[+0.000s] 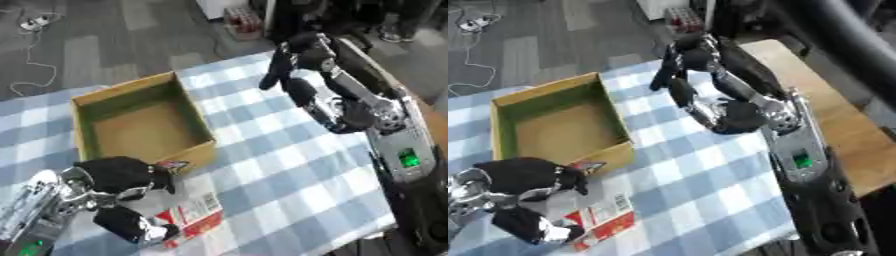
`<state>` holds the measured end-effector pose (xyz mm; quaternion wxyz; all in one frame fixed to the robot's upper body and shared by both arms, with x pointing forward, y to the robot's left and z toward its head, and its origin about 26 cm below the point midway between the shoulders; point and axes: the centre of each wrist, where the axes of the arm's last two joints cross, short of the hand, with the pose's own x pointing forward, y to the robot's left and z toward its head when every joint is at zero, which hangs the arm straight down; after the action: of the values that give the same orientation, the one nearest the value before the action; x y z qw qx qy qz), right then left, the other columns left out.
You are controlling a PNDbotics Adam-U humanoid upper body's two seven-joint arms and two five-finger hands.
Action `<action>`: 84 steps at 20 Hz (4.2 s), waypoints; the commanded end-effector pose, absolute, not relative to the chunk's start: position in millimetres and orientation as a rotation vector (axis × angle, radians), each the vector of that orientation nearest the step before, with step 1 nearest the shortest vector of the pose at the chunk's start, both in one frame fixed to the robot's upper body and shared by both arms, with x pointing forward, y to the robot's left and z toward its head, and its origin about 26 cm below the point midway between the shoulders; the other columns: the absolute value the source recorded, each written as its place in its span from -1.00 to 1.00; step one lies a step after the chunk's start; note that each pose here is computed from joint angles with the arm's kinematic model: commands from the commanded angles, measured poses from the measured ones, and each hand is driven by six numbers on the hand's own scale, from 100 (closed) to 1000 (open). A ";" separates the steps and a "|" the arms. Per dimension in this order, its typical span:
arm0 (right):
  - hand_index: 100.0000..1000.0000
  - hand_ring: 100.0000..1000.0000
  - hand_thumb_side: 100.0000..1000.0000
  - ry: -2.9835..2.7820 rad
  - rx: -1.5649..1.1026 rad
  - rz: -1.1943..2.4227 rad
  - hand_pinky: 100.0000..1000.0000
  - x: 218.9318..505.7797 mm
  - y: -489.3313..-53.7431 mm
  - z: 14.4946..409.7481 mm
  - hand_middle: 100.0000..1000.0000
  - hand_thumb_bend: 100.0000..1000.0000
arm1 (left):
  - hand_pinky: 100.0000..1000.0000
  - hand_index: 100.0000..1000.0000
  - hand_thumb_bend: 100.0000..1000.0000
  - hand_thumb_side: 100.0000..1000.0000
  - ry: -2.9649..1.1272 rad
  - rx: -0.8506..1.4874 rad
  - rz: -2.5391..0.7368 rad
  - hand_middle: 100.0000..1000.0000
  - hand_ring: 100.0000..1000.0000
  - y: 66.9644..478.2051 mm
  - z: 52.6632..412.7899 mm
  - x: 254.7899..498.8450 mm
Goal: Pick up objects on the table and place them in the box.
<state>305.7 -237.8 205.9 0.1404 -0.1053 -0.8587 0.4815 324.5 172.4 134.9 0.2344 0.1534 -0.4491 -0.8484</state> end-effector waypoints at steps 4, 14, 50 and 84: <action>0.18 -0.45 1.00 -2.517 -0.299 1.406 -0.37 304.9 -234.6 215.0 -0.16 -1.00 | 0.33 0.76 -0.29 1.00 -1.200 0.423 -2.476 0.72 0.51 165.3 145.7 326.4; 0.17 -0.45 1.00 -2.524 -0.286 1.410 -0.37 305.1 -233.2 215.8 -0.16 -1.00 | 0.06 0.70 -0.56 1.00 -1.214 0.422 -2.490 0.61 0.34 157.6 148.2 328.0; 0.17 -0.45 1.00 -2.532 -0.264 1.429 -0.37 305.7 -230.3 218.2 -0.16 -1.00 | 0.22 0.71 -0.22 1.00 -1.169 0.395 -2.548 0.60 0.46 138.8 133.9 331.7; 0.16 -0.44 1.00 -2.552 -0.255 1.427 -0.37 306.4 -227.8 221.1 -0.17 -1.00 | 0.34 0.74 -0.17 1.00 -1.004 0.469 -2.697 0.66 0.53 137.3 112.2 338.5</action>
<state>307.7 -229.9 212.9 0.1185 -0.0847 -0.8632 0.4833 337.4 138.2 107.0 0.1681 0.1810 -0.4006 -0.8823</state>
